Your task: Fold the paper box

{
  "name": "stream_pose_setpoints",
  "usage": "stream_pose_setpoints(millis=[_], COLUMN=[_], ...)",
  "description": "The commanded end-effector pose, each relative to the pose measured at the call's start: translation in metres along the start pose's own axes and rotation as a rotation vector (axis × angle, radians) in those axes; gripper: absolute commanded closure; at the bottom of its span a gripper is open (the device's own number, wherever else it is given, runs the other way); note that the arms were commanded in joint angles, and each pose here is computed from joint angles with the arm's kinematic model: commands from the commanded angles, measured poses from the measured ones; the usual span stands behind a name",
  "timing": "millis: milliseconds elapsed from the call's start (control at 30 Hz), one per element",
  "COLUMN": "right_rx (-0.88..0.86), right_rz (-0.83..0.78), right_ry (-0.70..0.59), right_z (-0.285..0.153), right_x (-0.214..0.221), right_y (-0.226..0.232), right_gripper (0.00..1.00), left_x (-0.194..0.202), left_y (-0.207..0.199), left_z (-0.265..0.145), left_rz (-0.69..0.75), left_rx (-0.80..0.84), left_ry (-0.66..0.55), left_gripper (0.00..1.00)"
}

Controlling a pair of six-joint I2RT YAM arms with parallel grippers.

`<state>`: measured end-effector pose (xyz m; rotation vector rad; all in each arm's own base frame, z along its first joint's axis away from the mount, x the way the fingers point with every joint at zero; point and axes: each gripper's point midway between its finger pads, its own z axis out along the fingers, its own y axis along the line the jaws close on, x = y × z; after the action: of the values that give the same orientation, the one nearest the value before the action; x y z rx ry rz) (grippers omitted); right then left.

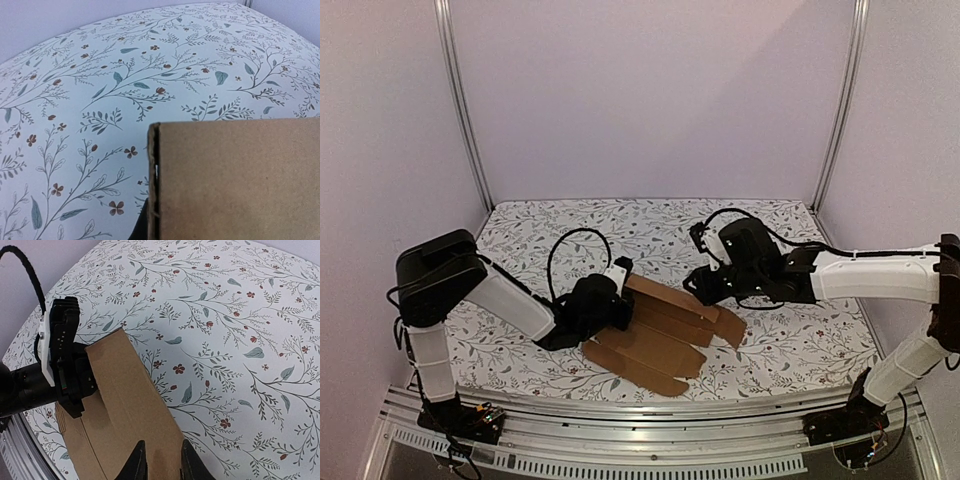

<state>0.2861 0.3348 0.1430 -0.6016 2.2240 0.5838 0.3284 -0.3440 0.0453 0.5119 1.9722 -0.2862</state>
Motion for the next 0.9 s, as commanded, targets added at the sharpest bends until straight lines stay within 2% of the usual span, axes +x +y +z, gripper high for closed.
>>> stream_pose_setpoints(millis=[0,67,133,167,300,867], right_rx=[0.063,0.069,0.081,0.087,0.089,0.13], right_rz=[-0.022,-0.01,0.0,0.009,0.047,0.134], right_ry=[0.052,0.08,0.103,0.11,0.125,0.175], right_z=[-0.029,-0.037,-0.042,-0.042,-0.042,0.0], right_x=[-0.001,0.0,0.002,0.003,0.009,0.023], right_y=[-0.017,-0.02,-0.025,-0.027,-0.029,-0.044], right_gripper=[0.8,0.85,0.98,1.0,1.0,1.0], left_x=[0.006,0.01,0.012,0.01,0.013,0.015], left_y=[0.022,0.026,0.028,0.028,0.029,0.023], left_z=[-0.012,-0.015,-0.015,-0.015,-0.017,-0.022], left_rz=[-0.089,-0.115,-0.142,-0.156,-0.19,-0.18], left_rx=[-0.117,-0.141,-0.163,-0.167,-0.186,-0.21], left_ry=[0.038,0.062,0.09,0.092,0.109,0.142], left_gripper=[1.0,1.0,1.0,1.0,1.0,1.0])
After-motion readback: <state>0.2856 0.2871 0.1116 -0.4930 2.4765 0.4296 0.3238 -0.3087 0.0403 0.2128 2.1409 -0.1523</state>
